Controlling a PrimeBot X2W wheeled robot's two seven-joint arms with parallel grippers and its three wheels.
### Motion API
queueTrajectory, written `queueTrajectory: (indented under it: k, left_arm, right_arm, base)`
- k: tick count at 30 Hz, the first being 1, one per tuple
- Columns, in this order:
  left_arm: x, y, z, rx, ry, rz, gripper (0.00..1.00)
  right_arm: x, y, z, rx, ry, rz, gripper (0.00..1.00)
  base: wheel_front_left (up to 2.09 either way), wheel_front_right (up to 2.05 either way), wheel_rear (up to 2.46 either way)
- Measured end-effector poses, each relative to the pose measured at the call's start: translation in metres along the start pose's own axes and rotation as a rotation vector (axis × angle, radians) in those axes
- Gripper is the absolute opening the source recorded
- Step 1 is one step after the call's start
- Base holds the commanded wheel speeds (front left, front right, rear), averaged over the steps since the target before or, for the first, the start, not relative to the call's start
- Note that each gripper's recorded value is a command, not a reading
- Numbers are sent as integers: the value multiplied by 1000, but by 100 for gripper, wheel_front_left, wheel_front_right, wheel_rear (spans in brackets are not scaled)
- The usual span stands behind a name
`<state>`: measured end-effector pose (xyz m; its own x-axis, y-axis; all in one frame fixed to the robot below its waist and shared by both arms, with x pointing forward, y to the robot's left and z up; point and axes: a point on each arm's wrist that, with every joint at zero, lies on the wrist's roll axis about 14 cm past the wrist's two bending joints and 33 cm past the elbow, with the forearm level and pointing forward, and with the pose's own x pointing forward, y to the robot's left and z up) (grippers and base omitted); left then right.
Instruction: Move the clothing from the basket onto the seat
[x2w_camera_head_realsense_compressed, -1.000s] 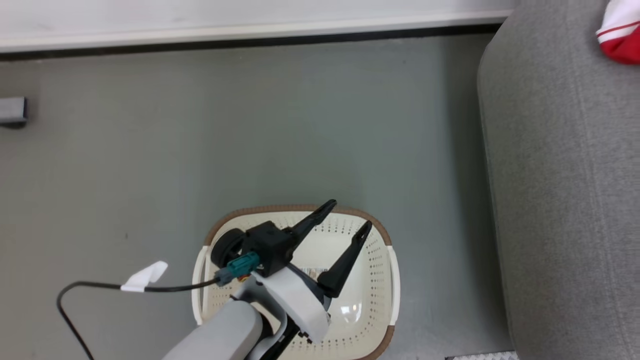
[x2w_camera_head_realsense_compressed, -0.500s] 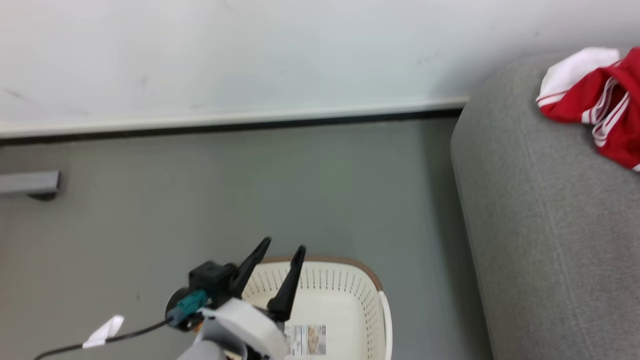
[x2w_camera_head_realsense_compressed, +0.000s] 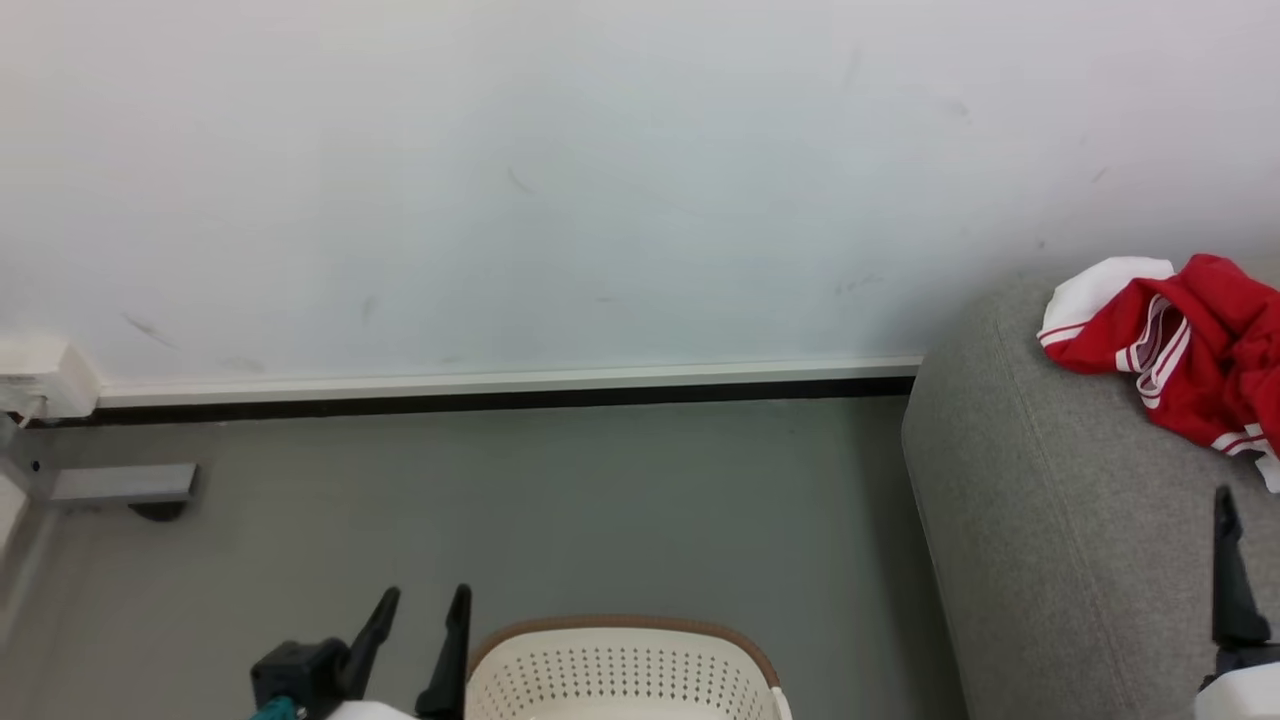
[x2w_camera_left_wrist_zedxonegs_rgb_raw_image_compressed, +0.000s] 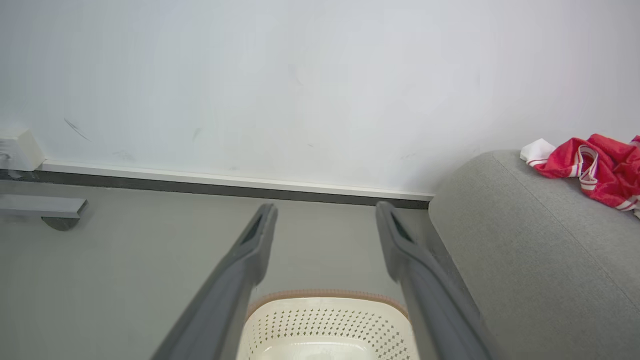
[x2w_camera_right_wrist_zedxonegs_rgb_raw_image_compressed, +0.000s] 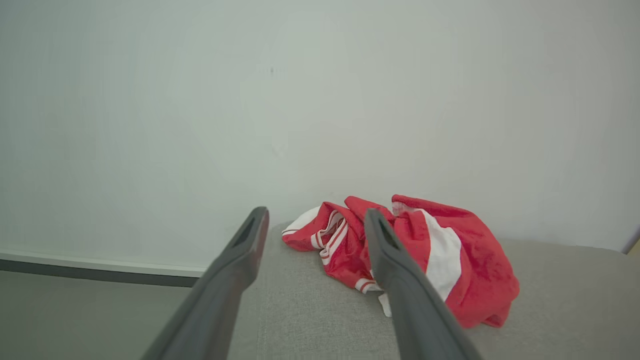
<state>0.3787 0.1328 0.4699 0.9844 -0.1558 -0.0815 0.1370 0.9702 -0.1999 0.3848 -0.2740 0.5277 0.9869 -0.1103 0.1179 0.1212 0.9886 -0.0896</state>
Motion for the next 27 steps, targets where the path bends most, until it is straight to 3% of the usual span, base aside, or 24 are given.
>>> queueTrajectory:
  k: [6,12,27]
  left_arm:
    - [-20,22,1,-1,-18,77,100]
    - [-36,32,-2,-2,-25,117,100]
    - [-47,42,3,-1,-66,152,100]
  right_arm:
    - [-23,39,-8,100,19,60,100]
    - [-50,53,-23,157,69,65,100]
    - [-74,87,-51,155,169,163,100]
  base:
    - [0,0,0]
    - [0,0,0]
    - [0,0,0]
